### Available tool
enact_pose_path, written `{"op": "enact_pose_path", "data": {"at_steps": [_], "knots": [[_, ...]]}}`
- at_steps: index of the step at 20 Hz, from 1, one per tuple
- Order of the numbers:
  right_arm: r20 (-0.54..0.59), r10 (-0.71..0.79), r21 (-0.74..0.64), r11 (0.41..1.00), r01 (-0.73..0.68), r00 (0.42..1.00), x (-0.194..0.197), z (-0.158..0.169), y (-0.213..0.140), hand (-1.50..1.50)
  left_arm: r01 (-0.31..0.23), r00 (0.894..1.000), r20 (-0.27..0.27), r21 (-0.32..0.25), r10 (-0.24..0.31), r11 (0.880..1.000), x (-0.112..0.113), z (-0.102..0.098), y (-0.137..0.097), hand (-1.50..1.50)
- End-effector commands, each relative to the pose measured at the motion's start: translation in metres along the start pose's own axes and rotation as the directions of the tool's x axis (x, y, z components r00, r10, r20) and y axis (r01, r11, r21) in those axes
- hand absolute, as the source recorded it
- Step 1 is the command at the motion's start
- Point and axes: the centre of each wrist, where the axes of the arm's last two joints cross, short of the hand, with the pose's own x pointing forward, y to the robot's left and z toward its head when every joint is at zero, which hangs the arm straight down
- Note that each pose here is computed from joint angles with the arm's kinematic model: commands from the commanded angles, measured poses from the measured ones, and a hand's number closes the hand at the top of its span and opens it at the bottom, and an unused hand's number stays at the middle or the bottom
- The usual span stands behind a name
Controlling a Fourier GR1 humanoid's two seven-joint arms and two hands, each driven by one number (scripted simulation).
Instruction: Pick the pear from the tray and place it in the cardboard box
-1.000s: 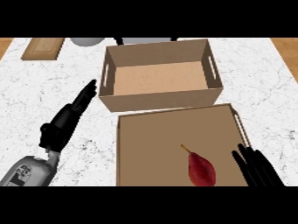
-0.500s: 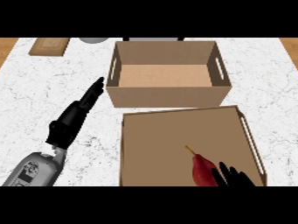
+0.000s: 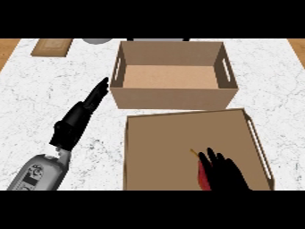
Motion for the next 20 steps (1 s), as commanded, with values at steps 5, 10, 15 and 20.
{"op": "enact_pose_path", "data": {"at_steps": [5,10,15,20], "knots": [[-0.061,0.018,0.059,0.998,-0.015,0.998,-0.002,-0.039,0.025,-1.5,-0.004,1.0,0.011,0.001,0.004,1.0,-0.018,0.012,0.015,0.0],[-0.025,0.022,-0.01,1.0,-0.023,0.999,-0.036,-0.034,0.034,-1.5,-0.005,1.0,0.001,-0.004,0.005,1.0,0.007,-0.005,0.017,0.0],[-0.047,0.024,0.008,1.0,-0.024,0.999,-0.023,-0.059,0.029,-1.5,-0.013,1.0,0.015,0.009,0.013,1.0,-0.001,0.008,0.01,0.0],[-0.045,0.046,0.051,0.998,-0.044,0.998,-0.025,-0.046,0.039,-1.5,-0.019,1.0,-0.007,-0.011,0.019,1.0,-0.003,-0.007,0.0,0.0]]}}
